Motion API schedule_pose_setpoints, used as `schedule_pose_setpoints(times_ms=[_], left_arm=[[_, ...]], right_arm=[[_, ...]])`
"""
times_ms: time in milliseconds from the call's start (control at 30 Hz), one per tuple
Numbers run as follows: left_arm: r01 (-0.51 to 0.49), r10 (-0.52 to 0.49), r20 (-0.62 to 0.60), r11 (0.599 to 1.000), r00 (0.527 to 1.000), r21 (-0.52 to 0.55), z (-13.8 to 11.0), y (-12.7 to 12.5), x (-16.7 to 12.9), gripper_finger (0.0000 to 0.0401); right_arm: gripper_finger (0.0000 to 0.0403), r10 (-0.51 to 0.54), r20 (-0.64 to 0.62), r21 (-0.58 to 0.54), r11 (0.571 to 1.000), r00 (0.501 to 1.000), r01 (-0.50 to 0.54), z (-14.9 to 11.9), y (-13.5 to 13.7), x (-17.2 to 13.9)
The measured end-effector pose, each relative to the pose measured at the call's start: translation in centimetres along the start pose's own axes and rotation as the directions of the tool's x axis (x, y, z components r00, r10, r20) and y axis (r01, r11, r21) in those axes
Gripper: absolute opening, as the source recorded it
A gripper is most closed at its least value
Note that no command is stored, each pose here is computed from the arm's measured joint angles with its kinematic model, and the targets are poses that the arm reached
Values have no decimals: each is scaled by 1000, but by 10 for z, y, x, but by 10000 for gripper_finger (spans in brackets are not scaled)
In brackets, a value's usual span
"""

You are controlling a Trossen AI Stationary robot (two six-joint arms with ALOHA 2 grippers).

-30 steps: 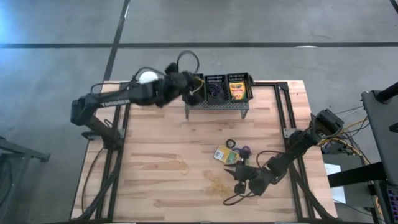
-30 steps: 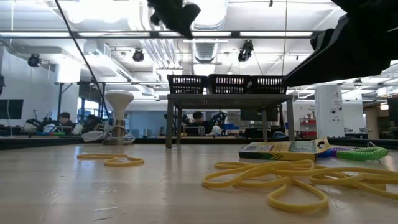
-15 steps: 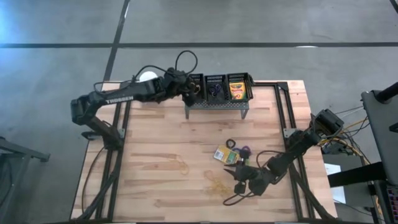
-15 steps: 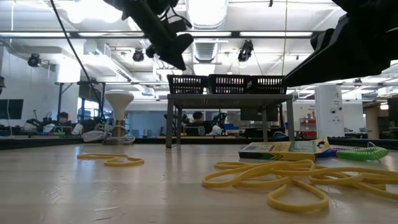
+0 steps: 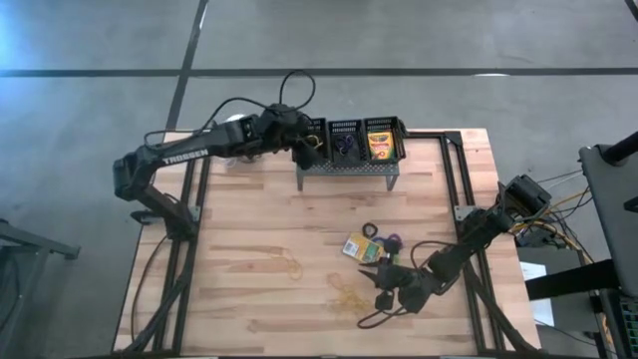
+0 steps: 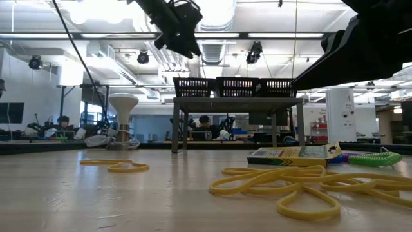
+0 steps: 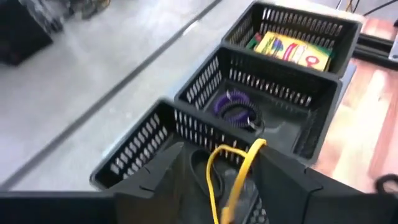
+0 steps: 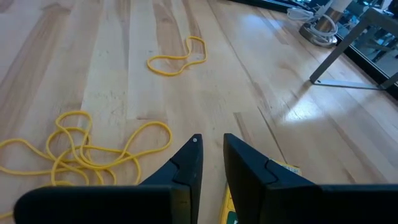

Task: Pick & Place Office Desk Supplies
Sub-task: Put the yellow rubber band into the left black bin on the shelf, then put the yellow crayon box into the right black bin on the shelf

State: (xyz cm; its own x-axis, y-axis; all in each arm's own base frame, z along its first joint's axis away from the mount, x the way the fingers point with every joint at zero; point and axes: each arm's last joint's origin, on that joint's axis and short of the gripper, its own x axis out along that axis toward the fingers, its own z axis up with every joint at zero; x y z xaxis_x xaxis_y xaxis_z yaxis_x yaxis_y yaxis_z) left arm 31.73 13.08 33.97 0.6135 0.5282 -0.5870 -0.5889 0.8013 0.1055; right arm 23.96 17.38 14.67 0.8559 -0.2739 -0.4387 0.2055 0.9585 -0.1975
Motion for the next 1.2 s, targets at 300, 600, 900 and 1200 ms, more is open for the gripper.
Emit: schedule_pose_setpoints(times_ms=[300, 600, 900, 1200], left_arm=[[69, -91, -159, 988, 983, -138, -11, 27, 7, 199], [175, -218, -165, 954, 962, -245, -10, 40, 10, 256], [238, -264, -194, 960, 945, -150, -14, -2, 1, 241], [179, -146, -216, 973, 965, 143, -42, -100, -45, 198]], right_arm=[[64, 0, 1, 4, 1000, 1000, 0, 0, 0, 0], [60, -7, 2, 9, 1000, 1000, 7, 1, -2, 2], [58, -9, -4, 2, 1000, 1000, 9, 0, -2, 2], [57, -9, -6, 2, 1000, 1000, 9, -1, -2, 2]])
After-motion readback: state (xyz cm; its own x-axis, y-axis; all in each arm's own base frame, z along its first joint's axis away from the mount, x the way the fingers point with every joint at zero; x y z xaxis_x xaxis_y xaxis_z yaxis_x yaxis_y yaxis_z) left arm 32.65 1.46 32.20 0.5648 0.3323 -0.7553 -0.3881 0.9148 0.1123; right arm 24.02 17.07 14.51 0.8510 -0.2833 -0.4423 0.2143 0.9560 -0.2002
